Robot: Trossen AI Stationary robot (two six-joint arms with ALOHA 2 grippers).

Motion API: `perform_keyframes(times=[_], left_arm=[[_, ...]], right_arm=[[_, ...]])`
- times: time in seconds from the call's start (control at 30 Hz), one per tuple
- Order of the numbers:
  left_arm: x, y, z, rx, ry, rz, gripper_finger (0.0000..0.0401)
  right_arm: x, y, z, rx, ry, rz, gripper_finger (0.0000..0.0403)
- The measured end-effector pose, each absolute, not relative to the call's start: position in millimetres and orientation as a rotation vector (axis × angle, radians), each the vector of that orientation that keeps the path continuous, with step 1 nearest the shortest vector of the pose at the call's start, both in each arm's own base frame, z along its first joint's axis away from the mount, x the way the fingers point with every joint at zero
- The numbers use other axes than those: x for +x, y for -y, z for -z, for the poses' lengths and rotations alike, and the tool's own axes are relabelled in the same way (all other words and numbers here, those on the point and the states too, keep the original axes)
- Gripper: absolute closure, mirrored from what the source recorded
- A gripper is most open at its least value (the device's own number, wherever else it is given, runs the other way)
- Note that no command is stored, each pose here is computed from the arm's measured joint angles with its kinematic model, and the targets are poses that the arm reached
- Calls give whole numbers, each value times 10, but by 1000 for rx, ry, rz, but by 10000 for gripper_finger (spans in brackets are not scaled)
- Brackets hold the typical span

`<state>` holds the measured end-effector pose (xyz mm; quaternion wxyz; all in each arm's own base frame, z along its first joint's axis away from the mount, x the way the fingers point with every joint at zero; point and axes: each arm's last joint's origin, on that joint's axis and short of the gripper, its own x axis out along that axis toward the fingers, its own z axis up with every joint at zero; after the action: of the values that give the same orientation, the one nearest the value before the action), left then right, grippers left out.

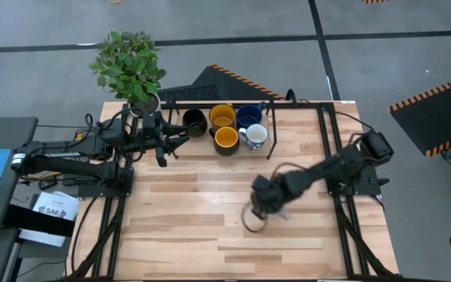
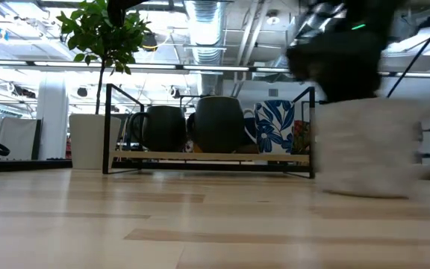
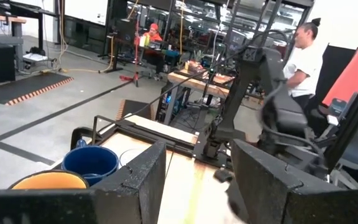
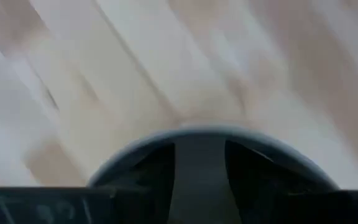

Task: Place coffee mugs
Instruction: Put the white mug on the shelf

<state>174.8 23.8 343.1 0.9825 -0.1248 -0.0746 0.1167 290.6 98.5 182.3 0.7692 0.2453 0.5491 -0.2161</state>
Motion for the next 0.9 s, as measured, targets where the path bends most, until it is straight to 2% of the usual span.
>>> perform_keyframes(times=[0.17, 0.37, 0.57, 0.7, 0.8, 0.9], left_arm=[[1747, -238, -3431, -249, 150, -235, 235], [1747, -238, -3432, -249, 151, -235, 235], [1748, -238, -3430, -248, 150, -235, 235], [1749, -238, -3425, -248, 144, -236, 235], [1750, -239, -3414, -248, 134, -240, 235], [1749, -239, -3414, -249, 134, -242, 235]], right_arm=[[3335, -593, -1808, 499, -994, 349, 237], [3716, -276, -1967, 515, -902, 186, 237], [3643, -173, -2425, 432, -891, 97, 237], [3358, -163, -2664, 413, -935, 233, 237], [3214, -154, -2660, 488, -999, 410, 237], [3221, -152, -2582, 585, -1023, 492, 237]])
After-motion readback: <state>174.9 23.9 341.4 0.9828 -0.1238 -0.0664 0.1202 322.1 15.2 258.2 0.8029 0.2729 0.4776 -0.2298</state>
